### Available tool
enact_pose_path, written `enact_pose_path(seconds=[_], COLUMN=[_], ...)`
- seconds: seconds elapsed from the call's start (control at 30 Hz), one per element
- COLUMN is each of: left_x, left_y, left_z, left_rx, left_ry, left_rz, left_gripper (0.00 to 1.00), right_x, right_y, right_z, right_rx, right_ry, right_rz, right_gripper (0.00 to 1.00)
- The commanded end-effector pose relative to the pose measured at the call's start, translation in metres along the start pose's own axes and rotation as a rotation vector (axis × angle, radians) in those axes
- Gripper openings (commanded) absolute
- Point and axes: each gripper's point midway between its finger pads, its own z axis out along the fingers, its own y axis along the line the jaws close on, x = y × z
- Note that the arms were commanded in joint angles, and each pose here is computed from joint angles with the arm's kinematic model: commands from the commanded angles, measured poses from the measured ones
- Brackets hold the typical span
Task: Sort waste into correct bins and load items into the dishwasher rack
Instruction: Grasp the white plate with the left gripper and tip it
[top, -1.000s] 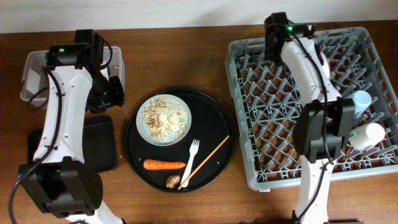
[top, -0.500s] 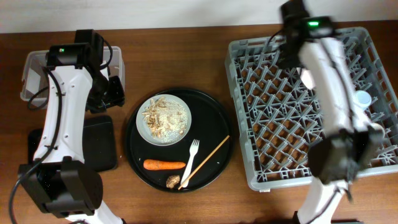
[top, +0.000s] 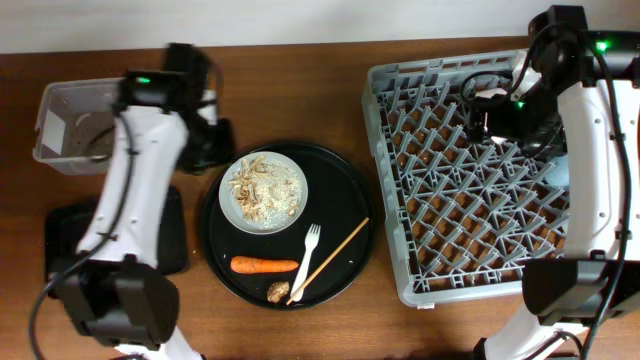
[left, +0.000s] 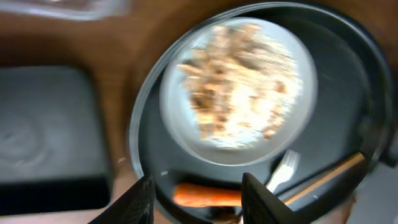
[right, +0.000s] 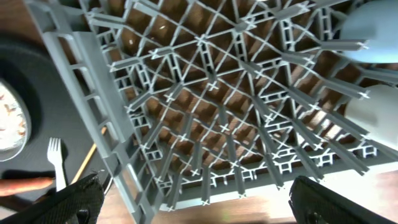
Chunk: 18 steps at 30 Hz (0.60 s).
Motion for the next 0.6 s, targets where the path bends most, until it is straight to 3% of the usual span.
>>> enact_pose_path(seconds=[0.0, 0.23, 0.57], left_x=[0.024, 0.082, 0.109], left_y=[-0.043, -0.053, -0.064], left_z=[0.011, 0.076, 0.123], left_rx=[0.02, -0.12, -0.108], left_ry=[0.016, 0.123, 0.121], left_rz=[0.119, 0.28, 0.38], left_gripper=[0.51, 0.53, 0.53], right_x=[0.004, 0.004, 0.004], right_y=[0.007, 0.006, 0.006], right_z=[0.0, 0.001, 0.001], right_rx=[-0.034, -0.034, -0.034], right_ry=[0.014, 0.016, 0.016], right_rz=[-0.017, -0.016, -0.016], right_gripper=[0.98, 0.98, 0.98])
